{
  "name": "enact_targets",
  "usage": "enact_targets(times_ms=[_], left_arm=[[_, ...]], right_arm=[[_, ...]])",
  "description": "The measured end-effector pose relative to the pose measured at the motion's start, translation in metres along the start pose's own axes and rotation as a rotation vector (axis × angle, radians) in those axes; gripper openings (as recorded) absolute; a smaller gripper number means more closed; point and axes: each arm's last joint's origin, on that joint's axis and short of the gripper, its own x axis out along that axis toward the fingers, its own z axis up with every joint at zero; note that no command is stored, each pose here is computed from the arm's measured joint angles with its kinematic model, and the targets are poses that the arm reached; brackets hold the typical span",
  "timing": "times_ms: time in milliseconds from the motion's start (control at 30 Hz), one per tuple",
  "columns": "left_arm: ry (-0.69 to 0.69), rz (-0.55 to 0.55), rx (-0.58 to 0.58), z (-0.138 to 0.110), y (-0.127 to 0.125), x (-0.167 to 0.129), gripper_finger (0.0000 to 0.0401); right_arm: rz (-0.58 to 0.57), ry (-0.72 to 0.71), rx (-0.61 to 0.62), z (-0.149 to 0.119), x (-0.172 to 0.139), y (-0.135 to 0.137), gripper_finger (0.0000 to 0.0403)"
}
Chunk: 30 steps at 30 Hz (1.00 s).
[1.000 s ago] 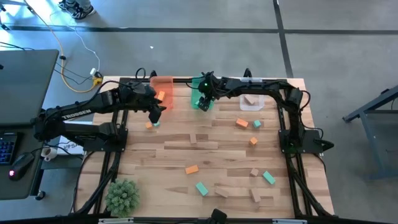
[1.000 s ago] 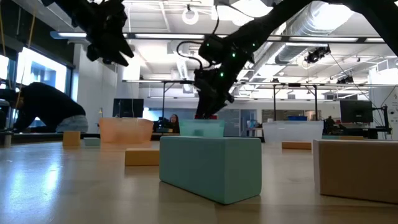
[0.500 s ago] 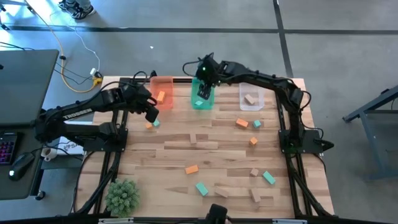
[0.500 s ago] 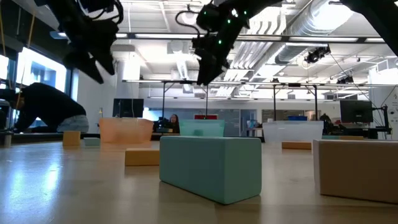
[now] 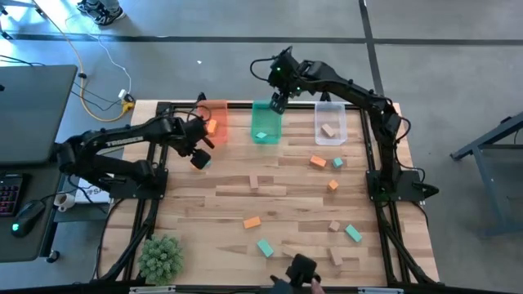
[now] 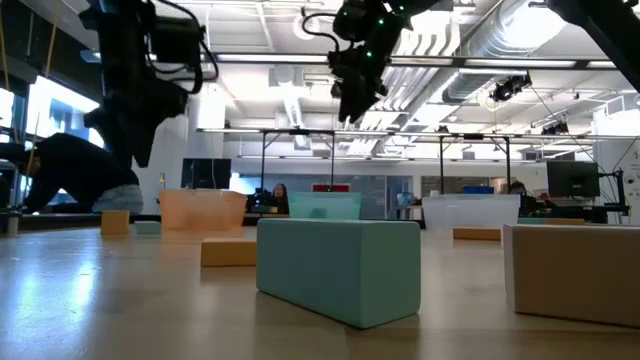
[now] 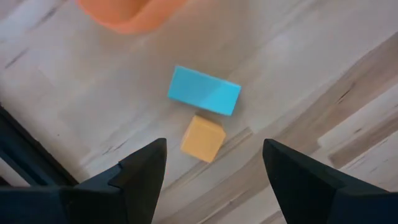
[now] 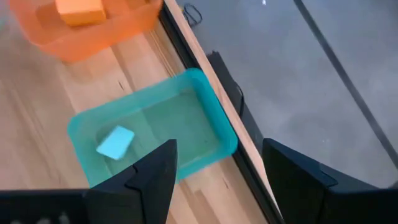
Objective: Sort & place blocks by color
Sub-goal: Put the orange block into the orange bin
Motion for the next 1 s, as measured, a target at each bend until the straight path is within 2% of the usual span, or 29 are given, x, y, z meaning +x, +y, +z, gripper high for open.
enact_targets(times_ms=[267, 600, 1000], left_arm=[[0.135, 0.001, 0.091, 0.008, -0.006, 0.023, 0.0255], [0.258, 0.051, 0.1, 0.014, -0.01, 0.048, 0.0255], [0.334, 0.074, 0.149, 0.019, -0.014, 0.072, 0.0255]], right_arm=[[-0.006, 0.041, 0.036, -0.005, 0.002, -0.008, 0.0222], [-0.005, 0.043, 0.035, -0.005, 0.002, -0.008, 0.0222], [-0.005, 0.043, 0.035, -0.005, 0.002, -0.008, 0.0222]])
